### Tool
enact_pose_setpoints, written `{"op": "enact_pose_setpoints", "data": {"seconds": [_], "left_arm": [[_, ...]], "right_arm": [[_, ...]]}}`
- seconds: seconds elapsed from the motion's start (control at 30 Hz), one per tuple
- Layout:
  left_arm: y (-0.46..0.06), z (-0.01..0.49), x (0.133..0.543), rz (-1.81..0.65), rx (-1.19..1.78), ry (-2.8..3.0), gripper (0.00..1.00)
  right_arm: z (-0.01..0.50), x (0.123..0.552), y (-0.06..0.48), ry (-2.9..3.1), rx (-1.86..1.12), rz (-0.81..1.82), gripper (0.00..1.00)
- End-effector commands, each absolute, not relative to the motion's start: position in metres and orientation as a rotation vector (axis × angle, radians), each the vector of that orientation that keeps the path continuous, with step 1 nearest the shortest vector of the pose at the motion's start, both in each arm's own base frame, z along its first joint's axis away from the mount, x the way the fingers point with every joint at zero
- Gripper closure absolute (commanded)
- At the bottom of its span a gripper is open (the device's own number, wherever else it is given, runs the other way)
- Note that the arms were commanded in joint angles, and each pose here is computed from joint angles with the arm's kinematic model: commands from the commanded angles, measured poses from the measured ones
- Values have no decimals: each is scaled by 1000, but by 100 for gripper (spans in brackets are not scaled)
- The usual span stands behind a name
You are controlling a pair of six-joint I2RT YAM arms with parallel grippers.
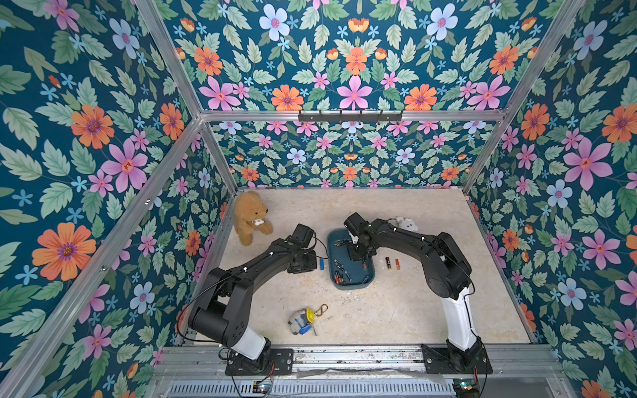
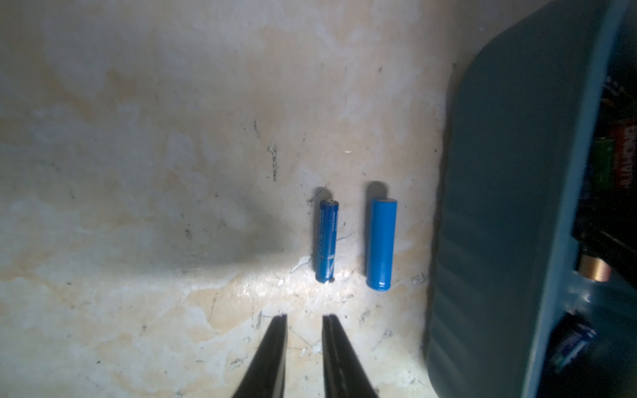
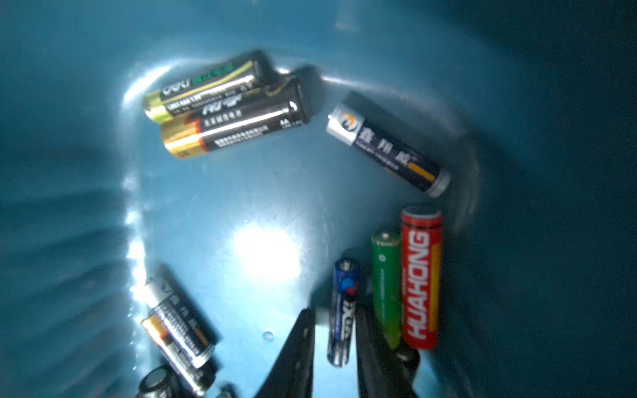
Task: Take the batteries out of the storage box
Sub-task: Pick up the battery from the storage box.
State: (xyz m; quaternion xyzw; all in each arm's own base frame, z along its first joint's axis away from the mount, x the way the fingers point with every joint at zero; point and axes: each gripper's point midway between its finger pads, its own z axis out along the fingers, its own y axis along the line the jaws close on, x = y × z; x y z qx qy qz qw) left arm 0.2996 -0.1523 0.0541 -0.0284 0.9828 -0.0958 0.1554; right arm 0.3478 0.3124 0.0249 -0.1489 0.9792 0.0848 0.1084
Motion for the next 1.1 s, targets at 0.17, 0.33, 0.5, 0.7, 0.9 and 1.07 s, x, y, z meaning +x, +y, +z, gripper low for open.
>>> {"op": "enact_pose_setpoints", "data": {"seconds": [0.17, 0.33, 0.5, 0.7, 0.9, 1.07], "left_arm": [[-153, 56, 302, -282, -82, 2804, 75], [-153, 56, 302, -283, -83, 2805, 75], [-154, 55, 303, -284, -78, 2806, 75], [-155, 56, 305, -286, -75, 2803, 75], [-156, 56, 306, -284, -73, 2805, 75], [-157, 57, 307, -291, -71, 2805, 75]], "right_arm": [[21, 347, 311, 2893, -450, 231, 77], [21, 346, 311, 2894, -454, 231, 81], [24, 346, 311, 2891, -458, 231, 85], [34, 347, 313, 2875, -452, 252, 86], [56, 349, 315, 2843, -435, 285, 86], [74, 349, 316, 2818, -427, 315, 86]]}}
